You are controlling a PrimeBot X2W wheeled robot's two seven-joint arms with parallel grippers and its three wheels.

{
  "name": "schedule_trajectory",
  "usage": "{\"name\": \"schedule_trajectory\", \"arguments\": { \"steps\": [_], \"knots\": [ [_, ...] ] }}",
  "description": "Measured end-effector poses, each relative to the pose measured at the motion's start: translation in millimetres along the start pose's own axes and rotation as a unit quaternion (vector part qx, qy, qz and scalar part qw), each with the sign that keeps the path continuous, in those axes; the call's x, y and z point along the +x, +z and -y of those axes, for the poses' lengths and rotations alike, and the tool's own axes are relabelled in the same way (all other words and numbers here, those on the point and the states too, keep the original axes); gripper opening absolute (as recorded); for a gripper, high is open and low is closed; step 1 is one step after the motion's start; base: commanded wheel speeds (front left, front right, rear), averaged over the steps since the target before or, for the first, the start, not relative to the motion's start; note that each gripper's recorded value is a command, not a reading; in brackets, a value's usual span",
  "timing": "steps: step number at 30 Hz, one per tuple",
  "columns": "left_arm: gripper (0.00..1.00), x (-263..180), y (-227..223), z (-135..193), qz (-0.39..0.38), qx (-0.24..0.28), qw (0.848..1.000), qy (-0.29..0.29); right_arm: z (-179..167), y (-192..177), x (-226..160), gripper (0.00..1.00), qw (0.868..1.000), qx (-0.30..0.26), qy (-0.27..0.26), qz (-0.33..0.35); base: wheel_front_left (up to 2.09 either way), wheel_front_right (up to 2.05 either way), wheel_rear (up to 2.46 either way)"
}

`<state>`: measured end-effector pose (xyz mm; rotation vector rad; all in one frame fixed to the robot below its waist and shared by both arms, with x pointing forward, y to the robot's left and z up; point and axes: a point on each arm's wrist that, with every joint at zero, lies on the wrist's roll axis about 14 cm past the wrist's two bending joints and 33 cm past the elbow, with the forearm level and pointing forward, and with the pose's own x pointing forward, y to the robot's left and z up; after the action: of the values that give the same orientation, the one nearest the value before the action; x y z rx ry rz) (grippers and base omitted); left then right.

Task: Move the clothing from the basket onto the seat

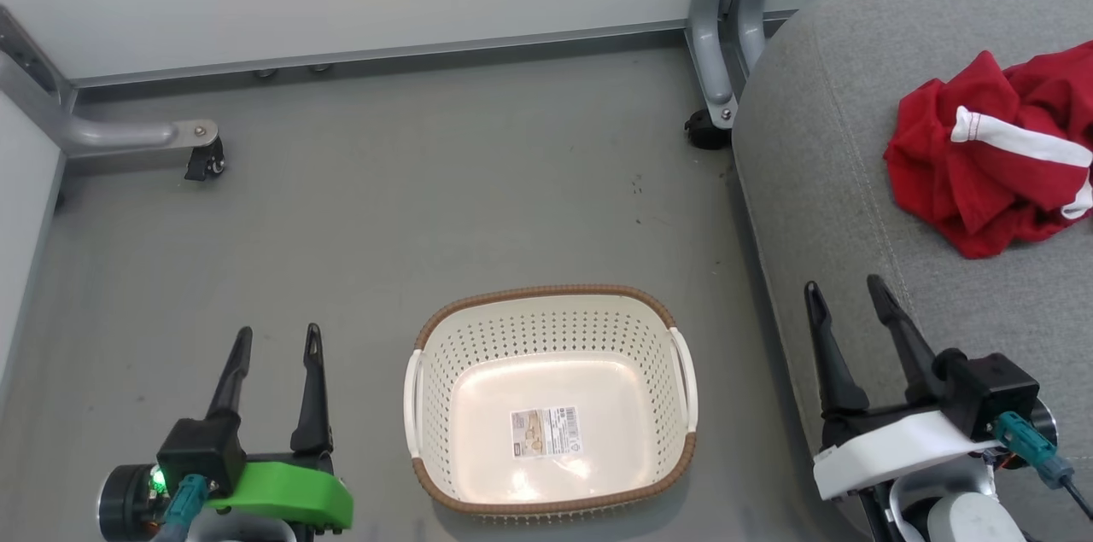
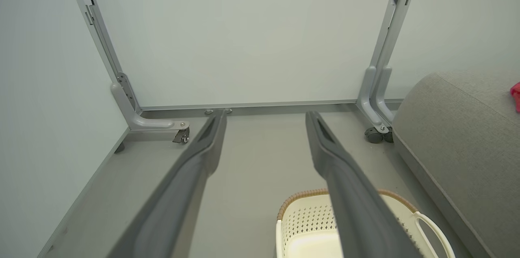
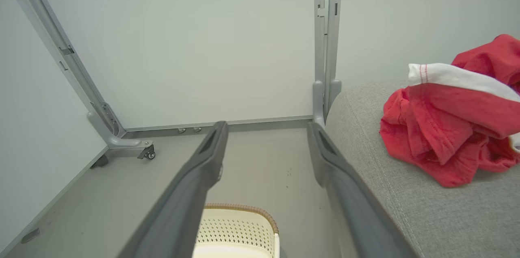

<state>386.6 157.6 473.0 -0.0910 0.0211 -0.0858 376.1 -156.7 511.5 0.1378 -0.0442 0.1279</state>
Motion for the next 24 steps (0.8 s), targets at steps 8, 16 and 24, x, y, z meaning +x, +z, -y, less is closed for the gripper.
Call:
{"name": "schedule_trajectory", "arguments": {
  "steps": [8,16,24],
  "knots": [
    [0.0,-4.3,-16.2,-1.3,-0.031,-0.031,0.999,0.009,1.5,-13.7,-3.4,0.0,0.999,0.035,-0.008,-0.02,0.0,0.0,0.0],
    [0.0,-5.4,-18.3,-10.3,-0.042,-0.107,0.993,0.034,7.6,-18.7,-5.3,0.0,0.993,0.113,-0.024,-0.027,0.0,0.0,0.0],
    [0.0,-6.6,-19.4,-16.8,-0.049,-0.177,0.982,0.051,13.7,-21.4,-6.3,0.0,0.983,0.179,-0.037,-0.03,0.0,0.0,0.0]
  ]
}}
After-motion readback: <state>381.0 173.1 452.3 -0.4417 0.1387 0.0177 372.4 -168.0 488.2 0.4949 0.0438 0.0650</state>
